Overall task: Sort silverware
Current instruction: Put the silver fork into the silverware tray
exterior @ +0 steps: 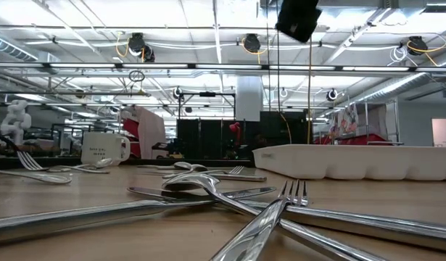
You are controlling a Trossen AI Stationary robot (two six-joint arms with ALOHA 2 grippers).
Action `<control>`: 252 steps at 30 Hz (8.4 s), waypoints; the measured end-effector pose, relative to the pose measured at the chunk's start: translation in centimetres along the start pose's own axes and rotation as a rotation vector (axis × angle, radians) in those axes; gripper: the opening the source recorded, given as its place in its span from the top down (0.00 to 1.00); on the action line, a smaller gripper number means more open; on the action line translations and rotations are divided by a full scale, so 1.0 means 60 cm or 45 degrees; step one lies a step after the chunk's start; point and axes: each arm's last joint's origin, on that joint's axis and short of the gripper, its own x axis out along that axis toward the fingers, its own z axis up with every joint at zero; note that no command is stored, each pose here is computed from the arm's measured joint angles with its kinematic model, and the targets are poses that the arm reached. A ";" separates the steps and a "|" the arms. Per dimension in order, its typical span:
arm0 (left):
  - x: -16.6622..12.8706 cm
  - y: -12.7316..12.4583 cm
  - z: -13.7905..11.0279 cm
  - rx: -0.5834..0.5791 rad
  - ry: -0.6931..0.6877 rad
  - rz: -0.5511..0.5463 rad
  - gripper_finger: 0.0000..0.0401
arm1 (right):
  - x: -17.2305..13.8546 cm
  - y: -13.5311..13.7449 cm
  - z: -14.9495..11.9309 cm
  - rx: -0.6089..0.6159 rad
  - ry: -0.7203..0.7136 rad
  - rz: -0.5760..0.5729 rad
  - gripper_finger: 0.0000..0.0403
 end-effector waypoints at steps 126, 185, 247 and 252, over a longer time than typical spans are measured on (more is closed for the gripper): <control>0.007 0.026 0.009 0.213 -0.009 0.122 0.77 | -0.133 -0.266 -0.047 0.146 0.221 -0.322 1.00; 0.009 0.031 0.011 0.207 -0.005 0.140 0.77 | -0.060 -0.337 0.013 0.159 0.397 0.097 1.00; 0.009 0.031 0.011 0.207 -0.005 0.139 0.77 | -0.010 -0.480 -0.070 0.230 0.300 -0.154 0.96; 0.009 0.031 0.011 0.207 -0.005 0.139 0.77 | -0.007 -0.477 -0.069 0.241 0.302 -0.153 0.86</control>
